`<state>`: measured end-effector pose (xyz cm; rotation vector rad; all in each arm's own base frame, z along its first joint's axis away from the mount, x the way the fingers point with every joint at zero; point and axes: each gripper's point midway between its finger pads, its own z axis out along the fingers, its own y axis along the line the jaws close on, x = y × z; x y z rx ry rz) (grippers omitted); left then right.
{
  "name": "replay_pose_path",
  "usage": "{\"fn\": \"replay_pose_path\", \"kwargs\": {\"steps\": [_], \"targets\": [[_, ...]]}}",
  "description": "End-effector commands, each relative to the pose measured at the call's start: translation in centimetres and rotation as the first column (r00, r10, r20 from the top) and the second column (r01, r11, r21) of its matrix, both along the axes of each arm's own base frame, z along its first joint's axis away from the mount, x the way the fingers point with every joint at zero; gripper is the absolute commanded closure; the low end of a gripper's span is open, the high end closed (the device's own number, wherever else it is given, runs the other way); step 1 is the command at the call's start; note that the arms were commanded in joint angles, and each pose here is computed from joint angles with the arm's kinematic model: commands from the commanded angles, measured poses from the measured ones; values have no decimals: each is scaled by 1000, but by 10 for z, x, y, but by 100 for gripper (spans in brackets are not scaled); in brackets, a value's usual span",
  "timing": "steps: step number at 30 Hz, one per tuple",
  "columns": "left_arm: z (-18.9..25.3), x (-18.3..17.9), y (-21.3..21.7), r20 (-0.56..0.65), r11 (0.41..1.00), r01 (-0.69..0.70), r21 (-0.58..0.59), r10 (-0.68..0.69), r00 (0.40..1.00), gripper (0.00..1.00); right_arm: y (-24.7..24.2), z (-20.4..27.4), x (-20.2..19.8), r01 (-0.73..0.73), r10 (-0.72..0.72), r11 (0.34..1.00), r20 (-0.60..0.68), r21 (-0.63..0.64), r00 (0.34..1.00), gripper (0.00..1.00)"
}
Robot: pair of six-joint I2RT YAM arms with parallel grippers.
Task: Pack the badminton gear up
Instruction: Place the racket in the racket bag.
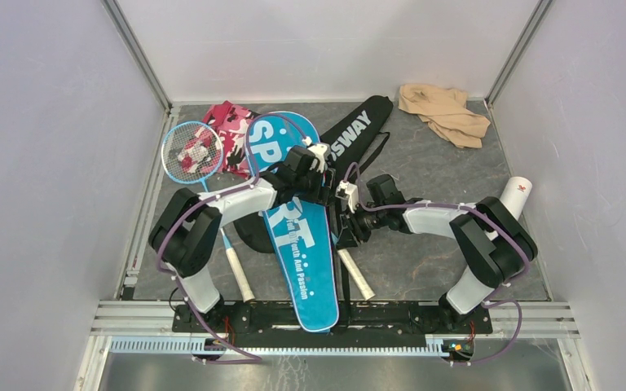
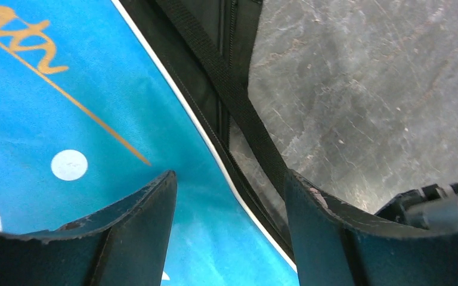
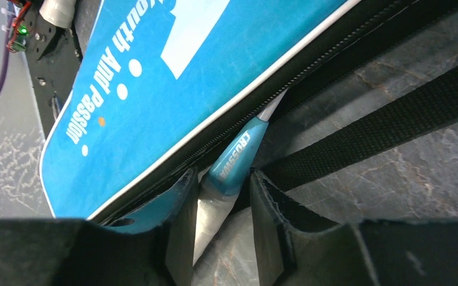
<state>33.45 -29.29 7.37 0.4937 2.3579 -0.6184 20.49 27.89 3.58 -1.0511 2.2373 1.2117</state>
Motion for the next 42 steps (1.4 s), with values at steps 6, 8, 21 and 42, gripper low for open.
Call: {"fn": "replay_pose_path", "kwargs": {"steps": [6, 8, 21, 42], "targets": [[-7, 34, 26, 148, 968, -157, 193, 129, 980, 27, -15, 12, 17, -6, 2, 999, 121, 37, 993, 54], [-13, 34, 26, 159, 964, -149, 221, 115, 980, 27, -17, 14, 18, -3, -2, 999, 129, 39, 992, 54], [-36, 38, 32, 166, 935, -129, 330, 77, 983, 54, -27, 20, 24, 9, -15, 999, 153, 44, 988, 51], [116, 26, -33, 233, 946, 221, -238, -165, 958, 98, -22, 88, 91, 150, -175, 982, 265, 114, 948, 49]]}}
